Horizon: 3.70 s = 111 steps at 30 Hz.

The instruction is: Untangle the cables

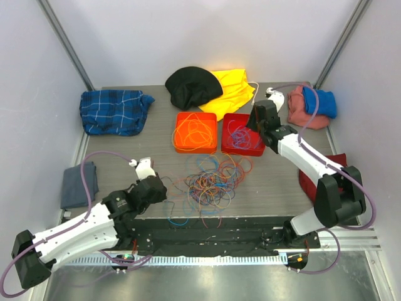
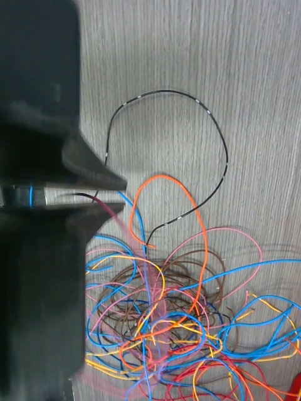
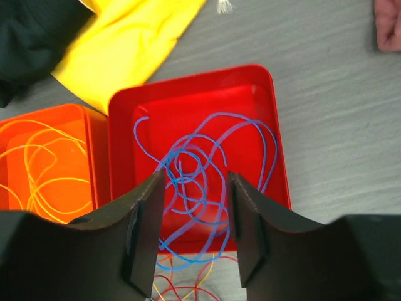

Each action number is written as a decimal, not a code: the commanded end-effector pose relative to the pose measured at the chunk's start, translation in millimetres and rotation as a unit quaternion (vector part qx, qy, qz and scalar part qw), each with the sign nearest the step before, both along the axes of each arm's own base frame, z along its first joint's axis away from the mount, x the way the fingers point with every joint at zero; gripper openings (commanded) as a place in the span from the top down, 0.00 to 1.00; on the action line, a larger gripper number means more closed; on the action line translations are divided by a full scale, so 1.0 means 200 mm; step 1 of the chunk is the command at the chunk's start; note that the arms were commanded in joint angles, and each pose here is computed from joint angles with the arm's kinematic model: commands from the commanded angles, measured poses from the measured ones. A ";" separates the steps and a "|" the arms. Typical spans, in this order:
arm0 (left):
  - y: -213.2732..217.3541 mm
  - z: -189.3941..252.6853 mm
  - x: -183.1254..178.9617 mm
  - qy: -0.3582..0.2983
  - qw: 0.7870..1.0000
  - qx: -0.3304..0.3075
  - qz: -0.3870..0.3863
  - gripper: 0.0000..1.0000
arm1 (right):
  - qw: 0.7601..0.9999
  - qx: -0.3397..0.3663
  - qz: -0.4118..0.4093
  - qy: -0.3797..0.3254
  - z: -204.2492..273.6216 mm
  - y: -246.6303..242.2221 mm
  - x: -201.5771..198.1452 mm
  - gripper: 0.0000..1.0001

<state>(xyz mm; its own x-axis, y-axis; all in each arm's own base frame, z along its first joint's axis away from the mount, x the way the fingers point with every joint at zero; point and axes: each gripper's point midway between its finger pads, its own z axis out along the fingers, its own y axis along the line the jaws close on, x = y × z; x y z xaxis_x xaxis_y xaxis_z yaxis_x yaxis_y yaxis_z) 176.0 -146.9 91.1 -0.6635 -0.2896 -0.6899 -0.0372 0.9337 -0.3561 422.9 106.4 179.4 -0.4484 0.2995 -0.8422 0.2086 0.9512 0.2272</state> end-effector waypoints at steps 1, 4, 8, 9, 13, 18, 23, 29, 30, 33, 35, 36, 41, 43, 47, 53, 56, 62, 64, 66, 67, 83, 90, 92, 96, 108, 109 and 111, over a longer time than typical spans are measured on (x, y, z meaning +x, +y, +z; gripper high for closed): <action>-0.02 0.09 0.05 -0.025 1.000 -0.006 0.002 0.76 | 0.998 0.034 -0.017 -0.045 0.17 -0.02 -0.05 0.44; -0.02 0.12 0.07 -0.037 0.999 -0.001 0.004 0.66 | 0.995 0.056 0.019 -0.082 0.34 0.05 -0.15 0.43; -0.02 0.20 0.12 -0.066 0.998 -0.003 0.011 0.61 | 0.981 0.080 0.153 -0.084 0.41 0.36 -0.37 0.45; -0.02 0.22 0.13 -0.073 0.997 -0.004 0.014 0.59 | 0.976 0.082 0.187 -0.072 0.39 0.45 -0.43 0.46; -0.03 0.28 0.17 -0.090 0.996 0.005 0.017 0.56 | 0.961 0.069 0.266 -0.018 0.19 0.69 -0.66 0.49; -0.08 0.31 0.19 -0.090 0.996 -0.003 0.012 0.54 | 0.951 0.073 0.298 0.030 -0.10 0.81 -0.80 0.52; -0.09 0.29 0.17 -0.081 0.996 -0.019 0.011 0.53 | 0.952 0.049 0.298 0.043 -0.24 0.89 -0.73 0.53; -0.06 0.24 0.12 -0.059 0.998 -0.022 0.015 0.52 | 0.946 0.037 0.317 0.053 -0.32 1.03 -0.65 0.53; -0.04 0.24 0.12 -0.062 0.998 -0.025 0.018 0.51 | 0.945 0.030 0.319 0.065 -0.37 1.04 -0.65 0.52; -0.01 0.23 0.10 -0.063 0.997 -0.026 0.021 0.51 | 0.943 0.032 0.327 0.057 -0.37 1.12 -0.62 0.52; 0.01 0.22 0.09 -0.062 0.998 -0.025 0.023 0.51 | 0.942 0.030 0.330 0.059 -0.40 1.16 -0.60 0.52; 0.01 0.21 0.08 -0.061 0.998 -0.025 0.022 0.50 | 0.942 0.028 0.329 0.061 -0.41 1.17 -0.59 0.52; 0.04 0.21 0.06 -0.065 0.997 -0.033 0.027 0.50 | 0.944 0.002 0.321 0.078 -0.52 1.21 -0.53 0.52; 0.06 0.21 0.05 -0.063 0.997 -0.031 0.028 0.50 | 0.944 -0.002 0.320 0.078 -0.53 1.22 -0.51 0.52; 0.08 0.22 0.05 -0.070 0.996 -0.032 0.033 0.50 | 0.947 -0.011 0.311 0.084 -0.57 1.21 -0.49 0.57; 0.07 0.20 0.05 -0.070 0.996 -0.037 0.034 0.49 | 0.955 -0.024 0.288 0.066 -0.52 1.16 -0.47 0.90; 0.07 0.21 0.06 -0.071 0.996 -0.037 0.034 0.49 | 0.959 -0.017 0.282 0.029 -0.35 1.14 -0.48 0.99; 0.05 0.24 0.08 -0.083 0.995 -0.036 0.033 0.49 | 0.952 0.030 0.291 -0.092 0.45 1.06 -0.60 0.99; 0.04 0.28 0.10 -0.095 0.994 -0.038 0.034 0.48 | 0.945 0.052 0.291 -0.141 0.81 0.97 -0.67 0.99; 0.03 0.33 0.13 -0.112 0.992 -0.039 0.031 0.45 | 0.941 0.046 0.297 -0.156 0.97 0.89 -0.73 0.99; 0.02 0.34 0.14 -0.116 0.992 -0.036 0.028 0.41 | 0.936 0.063 0.294 -0.185 1.16 0.85 -0.75 0.99; -0.32 0.79 0.26 -0.265 0.945 -0.180 -0.064 0.14 | 0.900 0.166 0.304 -0.266 1.76 0.52 -1.08 0.99; -0.29 0.60 0.22 -0.194 0.969 -0.144 -0.053 0.15 | 0.941 0.092 0.204 -0.253 1.57 0.41 -0.91 0.99; -0.26 0.59 0.20 -0.189 0.969 -0.156 -0.046 0.15 | 0.952 0.056 0.183 -0.241 1.48 0.40 -0.85 0.99; -0.20 0.54 0.15 -0.185 0.967 -0.174 -0.038 0.17 | 0.971 0.010 0.132 -0.198 1.24 0.36 -0.66 0.99; 0.02 0.53 0.07 -0.211 0.963 -0.168 -0.005 0.16 | 0.982 0.045 0.086 -0.162 0.99 0.27 -0.25 0.99; 0.03 0.55 0.07 -0.217 0.962 -0.168 -0.003 0.16 | 0.983 0.043 0.087 -0.154 0.94 0.29 -0.21 0.99; 0.04 0.57 0.07 -0.224 0.961 -0.162 -0.003 0.16 | 0.984 0.045 0.087 -0.150 0.91 0.29 -0.17 0.99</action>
